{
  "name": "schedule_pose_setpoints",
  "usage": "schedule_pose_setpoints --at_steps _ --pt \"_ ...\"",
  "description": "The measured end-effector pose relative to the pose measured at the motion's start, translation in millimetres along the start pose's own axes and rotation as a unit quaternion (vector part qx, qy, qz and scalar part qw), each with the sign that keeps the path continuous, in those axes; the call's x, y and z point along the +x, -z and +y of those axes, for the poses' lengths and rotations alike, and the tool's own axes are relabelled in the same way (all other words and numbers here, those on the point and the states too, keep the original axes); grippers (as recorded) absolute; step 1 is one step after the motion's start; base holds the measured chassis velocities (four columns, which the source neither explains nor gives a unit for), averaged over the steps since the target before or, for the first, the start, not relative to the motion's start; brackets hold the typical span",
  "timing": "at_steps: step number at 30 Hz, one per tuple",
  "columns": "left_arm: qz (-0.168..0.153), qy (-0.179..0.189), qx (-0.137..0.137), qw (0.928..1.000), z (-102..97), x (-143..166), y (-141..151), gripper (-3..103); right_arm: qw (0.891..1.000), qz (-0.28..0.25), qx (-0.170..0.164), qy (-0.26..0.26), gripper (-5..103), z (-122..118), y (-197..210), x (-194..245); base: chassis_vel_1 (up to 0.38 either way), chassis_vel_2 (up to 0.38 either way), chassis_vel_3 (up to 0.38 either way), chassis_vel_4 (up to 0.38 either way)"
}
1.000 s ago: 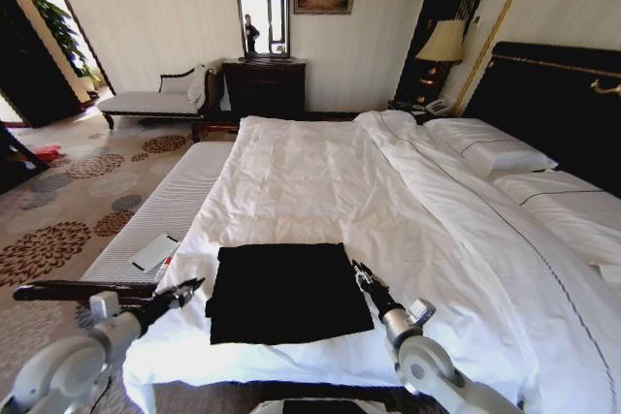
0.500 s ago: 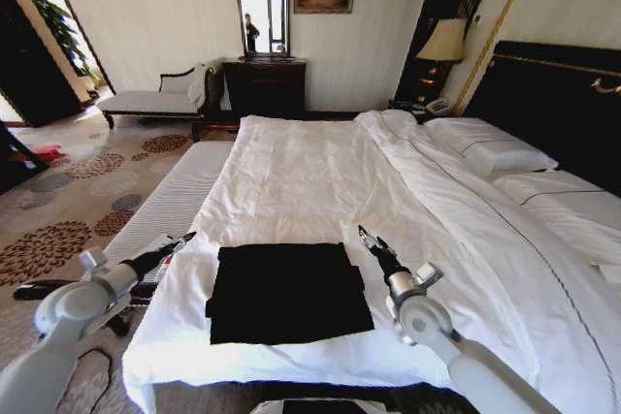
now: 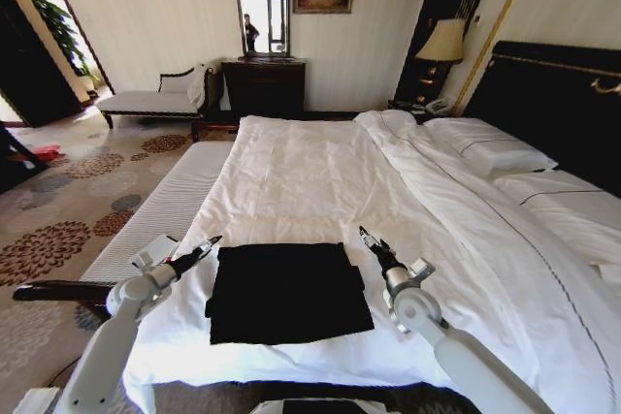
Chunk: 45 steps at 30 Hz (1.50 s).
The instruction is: Fold the clothes on the bed.
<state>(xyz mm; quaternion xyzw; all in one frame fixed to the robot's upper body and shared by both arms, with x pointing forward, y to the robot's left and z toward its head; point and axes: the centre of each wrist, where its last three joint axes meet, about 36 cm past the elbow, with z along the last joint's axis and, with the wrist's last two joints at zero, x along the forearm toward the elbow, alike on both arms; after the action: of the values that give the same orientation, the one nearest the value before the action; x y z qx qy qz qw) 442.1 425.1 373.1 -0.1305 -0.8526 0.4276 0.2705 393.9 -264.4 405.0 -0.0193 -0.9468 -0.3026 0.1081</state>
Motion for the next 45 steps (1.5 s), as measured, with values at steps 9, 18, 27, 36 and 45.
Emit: schedule_pose_setpoints --at_steps 9,18,27,36,45 --pt "0.013 -0.001 0.011 0.9999 8.2 -15 -13 83 1.0 0.0 0.004 -0.005 100 -2 -2 -4 0.0 0.0 0.0 0.0" --pt "0.014 -0.018 0.011 0.9997 7.6 -21 -21 51 1.0 -0.001 0.003 -0.011 100 -1 -2 -10 0.0 0.0 0.0 0.0" --pt "0.007 -0.02 0.002 0.9998 7.5 -21 -18 19 1.0 -0.001 0.002 -0.029 100 -3 -5 -20 0.0 0.0 0.0 0.0" --pt "0.004 -0.016 -0.005 0.9999 9.9 -22 -15 1 0.999 0.007 0.007 -0.049 100 -6 -8 -27 0.0 0.0 0.0 0.0" --pt "-0.011 -0.015 -0.015 0.9997 7.4 -21 2 1 0.991 0.116 -0.062 -0.033 100 4 1 -32 0.0 0.0 0.0 0.0"
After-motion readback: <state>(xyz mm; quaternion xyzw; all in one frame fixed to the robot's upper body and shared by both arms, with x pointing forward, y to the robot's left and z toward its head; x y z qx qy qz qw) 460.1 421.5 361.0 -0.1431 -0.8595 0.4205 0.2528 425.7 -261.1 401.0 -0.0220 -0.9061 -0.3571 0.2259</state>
